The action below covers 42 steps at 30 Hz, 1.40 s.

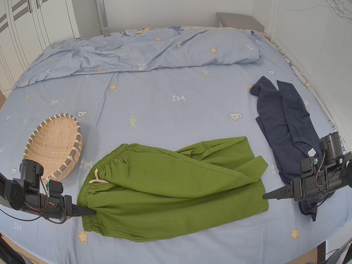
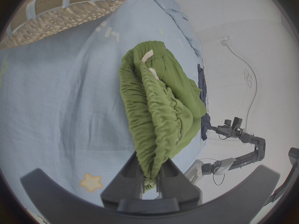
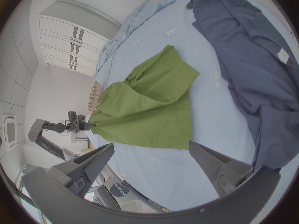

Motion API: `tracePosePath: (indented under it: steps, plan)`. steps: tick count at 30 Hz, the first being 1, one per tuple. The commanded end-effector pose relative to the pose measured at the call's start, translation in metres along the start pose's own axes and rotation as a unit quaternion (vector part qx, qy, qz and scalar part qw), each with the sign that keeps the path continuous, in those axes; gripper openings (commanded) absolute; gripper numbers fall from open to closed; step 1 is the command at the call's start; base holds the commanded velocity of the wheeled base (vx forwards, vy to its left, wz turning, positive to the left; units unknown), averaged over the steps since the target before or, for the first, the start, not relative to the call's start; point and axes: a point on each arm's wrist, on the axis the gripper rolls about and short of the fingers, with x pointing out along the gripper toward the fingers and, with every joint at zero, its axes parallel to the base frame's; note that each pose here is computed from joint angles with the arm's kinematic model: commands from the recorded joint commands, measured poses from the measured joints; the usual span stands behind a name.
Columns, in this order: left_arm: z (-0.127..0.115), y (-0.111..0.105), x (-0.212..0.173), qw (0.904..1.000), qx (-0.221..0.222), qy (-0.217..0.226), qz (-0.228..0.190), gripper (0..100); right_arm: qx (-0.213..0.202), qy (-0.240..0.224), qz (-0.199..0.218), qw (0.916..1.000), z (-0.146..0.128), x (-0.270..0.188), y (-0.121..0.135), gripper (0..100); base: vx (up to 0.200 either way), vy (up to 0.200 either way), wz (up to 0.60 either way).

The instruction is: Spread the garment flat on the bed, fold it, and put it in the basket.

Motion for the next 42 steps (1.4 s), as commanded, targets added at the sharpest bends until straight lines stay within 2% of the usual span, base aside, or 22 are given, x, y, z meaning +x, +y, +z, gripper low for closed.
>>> tracePosePath:
  steps: [1, 8, 20, 23, 26, 42]
  plan:
    - [0.004, 0.002, 0.001, 1.0, 0.002, -0.003, 0.0, 0, 0.042, 0.048, 0.015, 0.9978, -0.012, 0.016, -0.029, 100, 0.0, 0.0, 0.0]
    - [0.006, 0.004, 0.003, 1.0, 0.008, -0.001, 0.0, 0, 0.056, 0.07, 0.028, 0.9956, -0.016, 0.037, -0.045, 100, 0.0, 0.0, 0.0]
    - [0.005, 0.006, 0.005, 0.9998, 0.017, 0.005, 0.0, 0, 0.055, 0.073, 0.038, 0.995, -0.018, 0.046, -0.051, 100, 0.0, 0.0, 0.0]
    - [0.006, 0.007, 0.005, 0.9998, 0.018, 0.003, 0.001, 0, 0.052, 0.063, 0.073, 0.9939, -0.016, 0.049, -0.053, 100, 0.0, 0.0, 0.0]
    - [0.006, 0.007, 0.004, 0.9998, 0.018, 0.002, 0.001, 0, 0.048, 0.058, 0.086, 0.9934, -0.014, 0.052, -0.056, 100, 0.0, 0.0, 0.0]
    - [0.005, 0.007, 0.008, 0.9998, 0.017, 0.01, -0.001, 0, 0.055, 0.064, 0.085, 0.9927, -0.012, 0.063, -0.064, 100, 0.0, 0.0, 0.0]
